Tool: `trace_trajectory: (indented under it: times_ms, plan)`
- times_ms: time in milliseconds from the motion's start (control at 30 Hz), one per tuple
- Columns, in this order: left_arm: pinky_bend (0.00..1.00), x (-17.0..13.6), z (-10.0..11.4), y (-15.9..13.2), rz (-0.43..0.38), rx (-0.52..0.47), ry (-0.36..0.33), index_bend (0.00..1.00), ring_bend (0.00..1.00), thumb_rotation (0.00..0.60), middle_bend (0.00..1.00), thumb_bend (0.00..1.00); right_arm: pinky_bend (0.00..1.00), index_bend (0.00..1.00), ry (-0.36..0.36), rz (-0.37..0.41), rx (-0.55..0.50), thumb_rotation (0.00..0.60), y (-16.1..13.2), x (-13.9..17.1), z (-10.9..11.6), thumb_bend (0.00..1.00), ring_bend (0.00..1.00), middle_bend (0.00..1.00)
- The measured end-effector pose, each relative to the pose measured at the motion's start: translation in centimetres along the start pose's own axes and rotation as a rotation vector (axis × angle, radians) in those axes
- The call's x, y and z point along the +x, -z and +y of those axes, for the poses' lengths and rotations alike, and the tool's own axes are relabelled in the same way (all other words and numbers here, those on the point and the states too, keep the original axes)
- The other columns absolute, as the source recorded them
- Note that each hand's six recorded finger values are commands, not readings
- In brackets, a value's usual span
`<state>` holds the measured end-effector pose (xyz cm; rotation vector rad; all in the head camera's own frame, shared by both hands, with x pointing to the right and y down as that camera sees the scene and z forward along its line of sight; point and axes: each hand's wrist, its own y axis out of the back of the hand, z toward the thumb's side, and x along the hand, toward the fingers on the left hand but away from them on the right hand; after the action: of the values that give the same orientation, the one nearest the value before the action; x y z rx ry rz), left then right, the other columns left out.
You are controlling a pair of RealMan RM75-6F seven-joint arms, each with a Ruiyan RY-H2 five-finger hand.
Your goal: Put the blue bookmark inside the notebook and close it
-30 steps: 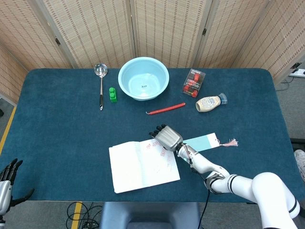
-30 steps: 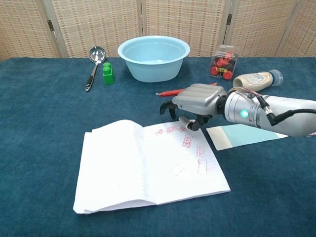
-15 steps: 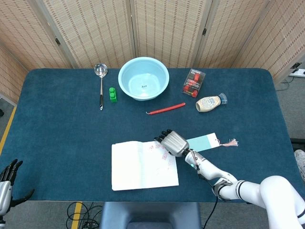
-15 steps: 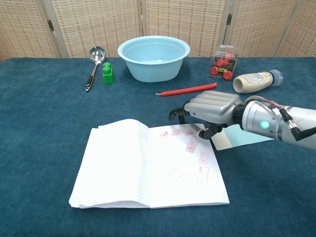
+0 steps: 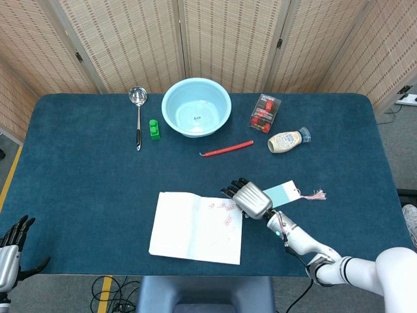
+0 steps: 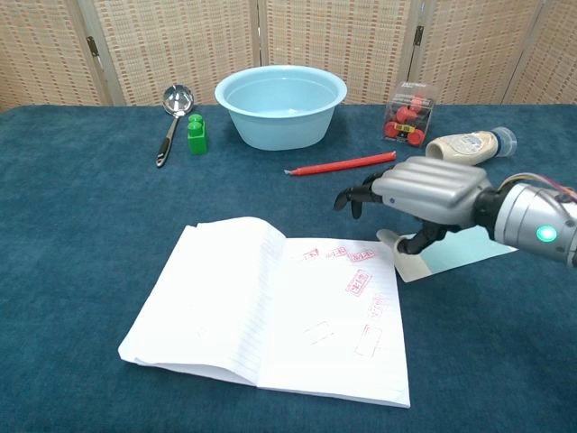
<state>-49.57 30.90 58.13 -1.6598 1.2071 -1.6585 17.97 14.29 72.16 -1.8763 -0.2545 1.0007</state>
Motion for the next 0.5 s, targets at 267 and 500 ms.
trace_trajectory:
  times_ms: [267, 500]
  plan:
    - [0.17, 0.1, -0.3, -0.1, 0.000, 0.006, 0.018, 0.10, 0.10, 0.600, 0.05, 0.24, 0.18, 0.14, -0.011, -0.069, 0.071, 0.600, 3.4, 2.7, 1.1, 0.10, 0.08, 0.14]
    - [0.17, 0.2, -0.4, -0.6, -0.009, 0.011, 0.028, 0.10, 0.10, 0.600, 0.04, 0.24, 0.16, 0.13, -0.127, -0.107, 0.127, 0.600, 4.9, 4.2, -0.6, 0.20, 0.06, 0.12]
